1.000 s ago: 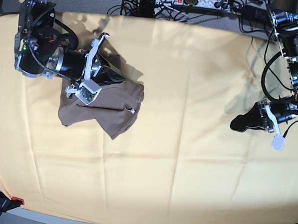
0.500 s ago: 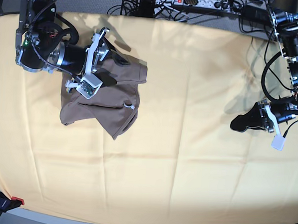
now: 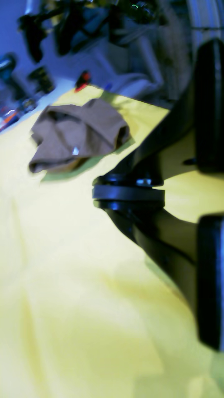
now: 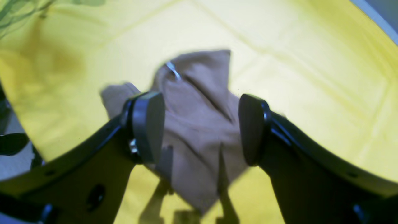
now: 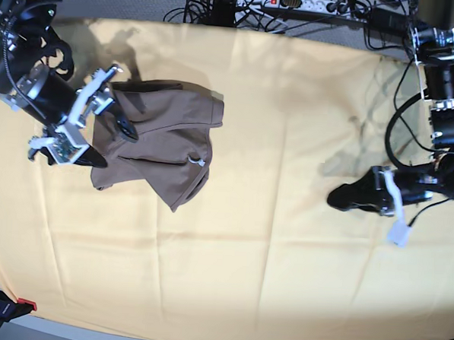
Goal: Fold the T-shirt properly
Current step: 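Move the left gripper to the bundle's edge and tuck it under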
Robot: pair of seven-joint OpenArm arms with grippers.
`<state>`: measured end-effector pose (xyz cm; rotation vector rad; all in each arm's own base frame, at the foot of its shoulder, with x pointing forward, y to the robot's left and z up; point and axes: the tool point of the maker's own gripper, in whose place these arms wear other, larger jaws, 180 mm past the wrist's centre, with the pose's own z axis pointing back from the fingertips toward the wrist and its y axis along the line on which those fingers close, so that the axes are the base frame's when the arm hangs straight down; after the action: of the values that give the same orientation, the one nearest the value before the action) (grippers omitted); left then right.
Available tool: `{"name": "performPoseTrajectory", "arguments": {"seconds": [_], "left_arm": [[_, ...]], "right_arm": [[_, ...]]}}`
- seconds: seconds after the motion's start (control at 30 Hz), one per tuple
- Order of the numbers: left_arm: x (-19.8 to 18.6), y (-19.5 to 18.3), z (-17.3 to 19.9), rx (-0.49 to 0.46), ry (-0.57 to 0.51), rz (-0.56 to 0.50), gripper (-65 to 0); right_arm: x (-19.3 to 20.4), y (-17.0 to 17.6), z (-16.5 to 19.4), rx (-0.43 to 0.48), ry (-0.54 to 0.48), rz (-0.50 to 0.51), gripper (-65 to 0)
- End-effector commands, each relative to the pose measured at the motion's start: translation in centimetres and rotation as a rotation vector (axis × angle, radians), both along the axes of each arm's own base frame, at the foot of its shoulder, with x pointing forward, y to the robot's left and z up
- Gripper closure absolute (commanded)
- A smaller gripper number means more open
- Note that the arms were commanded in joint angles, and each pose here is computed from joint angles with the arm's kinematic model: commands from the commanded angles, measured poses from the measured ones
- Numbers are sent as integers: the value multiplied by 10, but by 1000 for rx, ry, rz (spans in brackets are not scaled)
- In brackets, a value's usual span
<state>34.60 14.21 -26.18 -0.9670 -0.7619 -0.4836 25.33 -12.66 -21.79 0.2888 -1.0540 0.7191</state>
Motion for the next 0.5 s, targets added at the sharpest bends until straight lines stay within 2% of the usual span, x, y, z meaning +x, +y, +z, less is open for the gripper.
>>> {"name": "performPoseTrajectory", "arguments": {"seconds": [0.0,0.13,0.27,0.37,0.47], "left_arm": [[8,-14,23,-29,-75,-36,0],[22,-69,51,-153,-150,-102,0],[29,-121,53,-143,-183,-169,0],[48,-150,52,-127,-244,-118,0],[74,-166,28,-47,-156,33,0]], "right_arm": [[1,-6,10,6,-36,-14,-393],[-5,-35,7,-15,-22,-111,-393],[-15,-55,-1,-36,11,-175,-393],[-22,-65,-5,-49,33,-207,-393],[-28,-72,-8,-59,50,-230,-394]]}}
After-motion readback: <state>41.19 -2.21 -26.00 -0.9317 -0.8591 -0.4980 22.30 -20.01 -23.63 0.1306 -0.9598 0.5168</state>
